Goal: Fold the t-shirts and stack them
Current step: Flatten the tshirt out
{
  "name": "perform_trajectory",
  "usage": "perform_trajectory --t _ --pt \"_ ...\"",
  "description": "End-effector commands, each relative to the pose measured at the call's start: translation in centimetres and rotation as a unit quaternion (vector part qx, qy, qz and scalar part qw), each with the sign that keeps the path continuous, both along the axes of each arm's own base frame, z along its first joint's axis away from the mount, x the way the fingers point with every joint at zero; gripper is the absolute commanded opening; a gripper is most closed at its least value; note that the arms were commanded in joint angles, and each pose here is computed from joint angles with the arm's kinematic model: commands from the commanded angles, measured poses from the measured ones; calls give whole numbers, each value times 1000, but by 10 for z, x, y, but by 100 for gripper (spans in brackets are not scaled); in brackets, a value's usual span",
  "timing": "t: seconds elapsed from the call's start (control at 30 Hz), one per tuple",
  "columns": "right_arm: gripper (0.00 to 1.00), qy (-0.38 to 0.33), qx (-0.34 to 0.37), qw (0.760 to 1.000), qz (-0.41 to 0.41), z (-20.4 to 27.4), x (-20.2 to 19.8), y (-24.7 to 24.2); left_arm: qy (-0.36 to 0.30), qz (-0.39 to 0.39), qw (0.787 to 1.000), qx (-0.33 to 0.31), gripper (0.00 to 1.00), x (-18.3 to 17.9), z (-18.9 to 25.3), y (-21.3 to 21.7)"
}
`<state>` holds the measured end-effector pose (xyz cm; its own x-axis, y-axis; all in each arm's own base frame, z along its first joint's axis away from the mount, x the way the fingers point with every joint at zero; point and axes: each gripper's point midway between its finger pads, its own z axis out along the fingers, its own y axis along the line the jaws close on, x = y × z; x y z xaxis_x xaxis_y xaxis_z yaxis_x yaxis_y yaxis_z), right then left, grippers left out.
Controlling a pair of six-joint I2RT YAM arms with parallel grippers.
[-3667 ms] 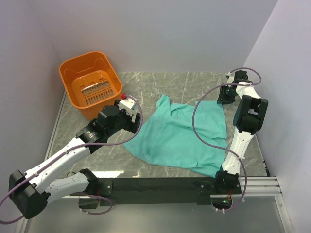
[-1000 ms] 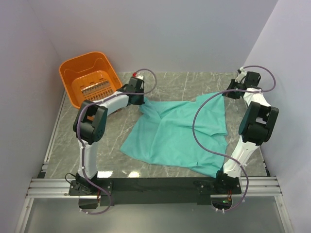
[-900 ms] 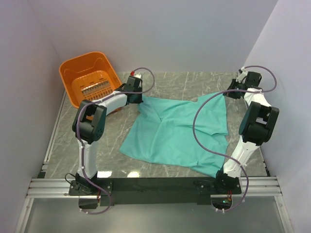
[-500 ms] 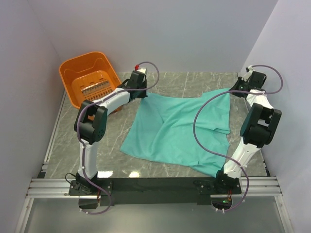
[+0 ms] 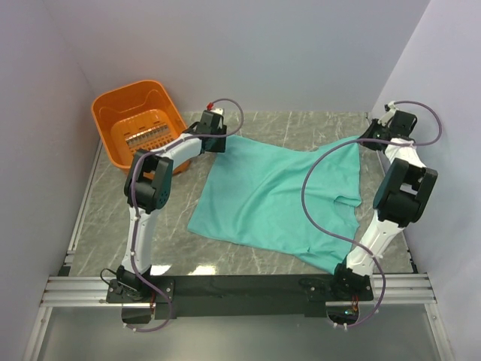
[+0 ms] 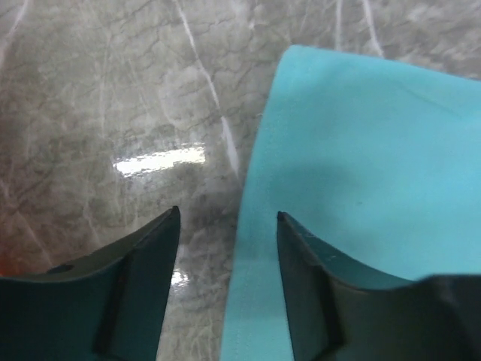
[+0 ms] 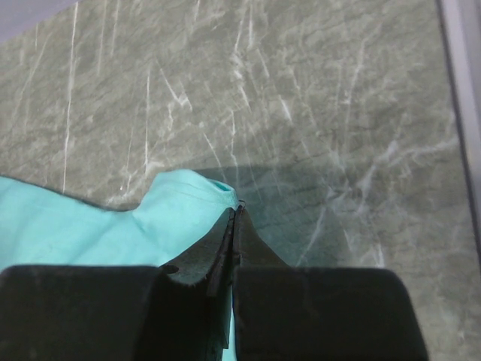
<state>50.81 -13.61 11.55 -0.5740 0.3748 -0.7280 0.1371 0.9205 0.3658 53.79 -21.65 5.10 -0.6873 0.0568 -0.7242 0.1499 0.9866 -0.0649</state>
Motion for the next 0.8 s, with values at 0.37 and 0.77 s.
perform_trajectory --t 0.37,0.77 --pt "0 3 5 998 63 -4 20 31 -66 -64 992 -85 70 45 69 -40" --pt "0 16 -6 996 83 -7 25 44 -65 -26 993 -95 69 79 39 -40"
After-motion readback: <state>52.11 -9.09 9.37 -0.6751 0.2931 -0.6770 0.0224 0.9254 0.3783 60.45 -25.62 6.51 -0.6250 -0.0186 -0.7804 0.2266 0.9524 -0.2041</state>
